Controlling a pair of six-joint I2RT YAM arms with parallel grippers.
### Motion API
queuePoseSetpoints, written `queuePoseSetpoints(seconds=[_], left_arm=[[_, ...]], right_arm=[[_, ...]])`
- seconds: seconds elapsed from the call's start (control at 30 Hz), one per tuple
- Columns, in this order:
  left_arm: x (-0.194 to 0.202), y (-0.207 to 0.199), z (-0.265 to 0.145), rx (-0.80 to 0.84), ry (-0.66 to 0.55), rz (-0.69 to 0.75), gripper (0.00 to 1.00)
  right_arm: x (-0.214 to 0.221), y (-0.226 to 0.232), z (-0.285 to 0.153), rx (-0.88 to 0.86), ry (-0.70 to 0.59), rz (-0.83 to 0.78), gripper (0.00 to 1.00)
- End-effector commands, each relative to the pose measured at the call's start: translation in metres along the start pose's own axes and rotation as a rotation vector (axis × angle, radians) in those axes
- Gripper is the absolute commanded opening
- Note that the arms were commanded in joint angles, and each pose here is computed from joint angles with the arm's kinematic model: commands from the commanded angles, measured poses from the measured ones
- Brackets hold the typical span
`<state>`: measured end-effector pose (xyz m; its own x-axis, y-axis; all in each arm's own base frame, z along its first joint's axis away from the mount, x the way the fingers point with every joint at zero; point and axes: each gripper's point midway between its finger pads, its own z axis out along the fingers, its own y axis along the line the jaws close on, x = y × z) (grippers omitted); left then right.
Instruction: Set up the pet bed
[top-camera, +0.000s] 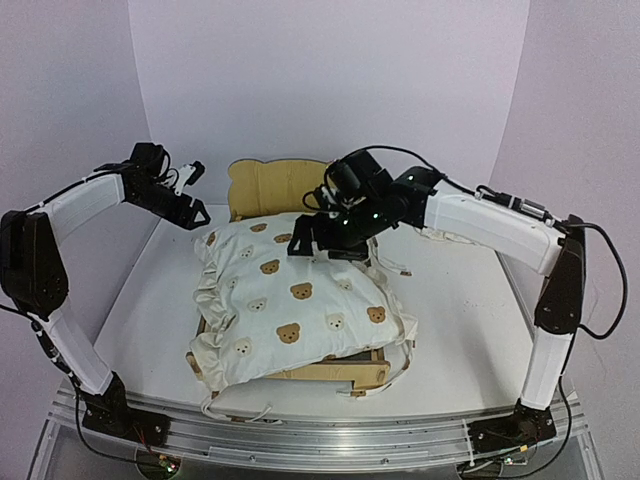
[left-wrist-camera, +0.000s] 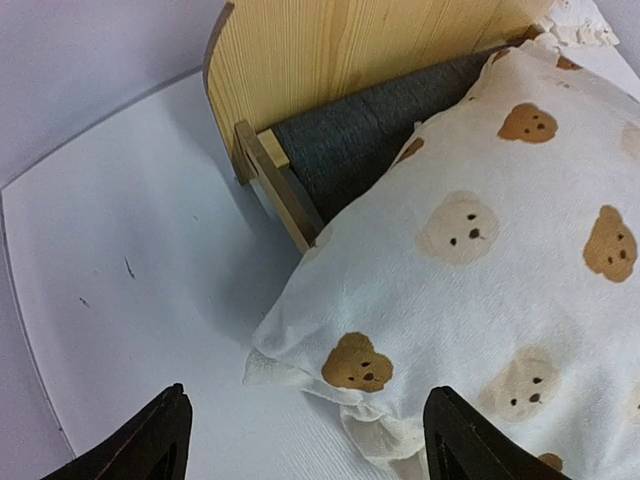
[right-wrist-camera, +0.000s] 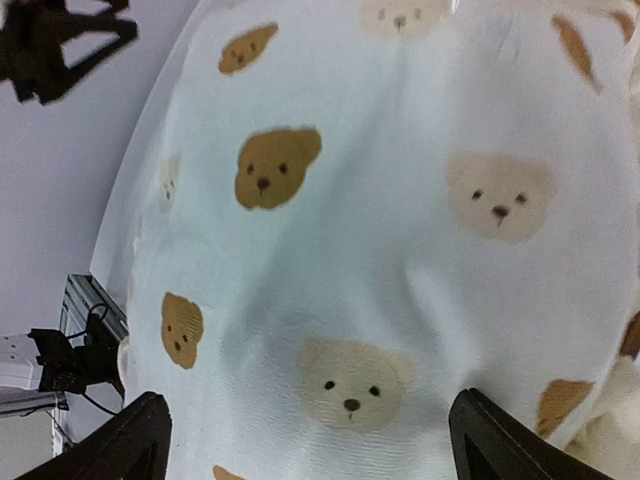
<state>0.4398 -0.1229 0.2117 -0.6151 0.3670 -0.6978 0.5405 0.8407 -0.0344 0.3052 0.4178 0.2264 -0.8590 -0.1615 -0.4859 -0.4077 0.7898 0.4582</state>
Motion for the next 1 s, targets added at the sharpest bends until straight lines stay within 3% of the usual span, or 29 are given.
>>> queuePoseSetpoints(seconds=[0.0, 0.07, 0.13, 0.37, 0.57, 0.67, 0.73, 0.77, 0.83, 0.87, 0.9, 0.97], left_arm=[[0.013, 0.007, 0.006, -0.033, 0.036, 0.033, 0.83], [0.020, 0.012, 0.012, -0.037, 0.050, 0.026, 0.84], [0.028, 0.016, 0.022, -0.033, 0.072, -0.003, 0.84], [0.037, 0.011, 0.054, 0.079, 0.085, -0.085, 0.86], [0.037, -0.001, 0.076, 0.185, 0.046, -0.117, 0.83], [0.032, -0.003, 0.085, 0.218, 0.035, -0.129, 0.66], [0.027, -0.006, 0.087, 0.243, 0.019, -0.131, 0.52], [0.024, -0.007, 0.087, 0.253, 0.008, -0.129, 0.41], [0.016, -0.010, 0.087, 0.268, -0.013, -0.119, 0.18], [0.011, -0.010, 0.087, 0.268, -0.026, -0.110, 0.06], [0.004, -0.010, 0.085, 0.262, -0.043, -0.097, 0.01], [-0.014, -0.005, 0.080, 0.239, -0.087, -0.065, 0.00]], right_arm=[[-0.077, -0.058, -0.070, 0.078, -0.197, 0.038, 0.86], [-0.092, -0.094, -0.064, 0.130, -0.206, 0.094, 0.72], [-0.105, -0.116, -0.051, 0.165, -0.207, 0.110, 0.66], [-0.145, -0.137, 0.018, 0.042, -0.198, 0.178, 0.61], [-0.141, -0.128, 0.080, -0.155, -0.140, 0.319, 0.56], [-0.131, -0.131, 0.098, -0.195, -0.122, 0.376, 0.50], [-0.122, -0.129, 0.104, -0.227, -0.094, 0.394, 0.41], [-0.120, -0.126, 0.105, -0.245, -0.085, 0.399, 0.35], [-0.116, -0.122, 0.100, -0.264, -0.069, 0.400, 0.08], [-0.114, -0.122, 0.095, -0.257, -0.072, 0.398, 0.00], [-0.112, -0.123, 0.089, -0.239, -0.083, 0.393, 0.00], [-0.117, -0.122, 0.064, -0.206, -0.141, 0.367, 0.00]])
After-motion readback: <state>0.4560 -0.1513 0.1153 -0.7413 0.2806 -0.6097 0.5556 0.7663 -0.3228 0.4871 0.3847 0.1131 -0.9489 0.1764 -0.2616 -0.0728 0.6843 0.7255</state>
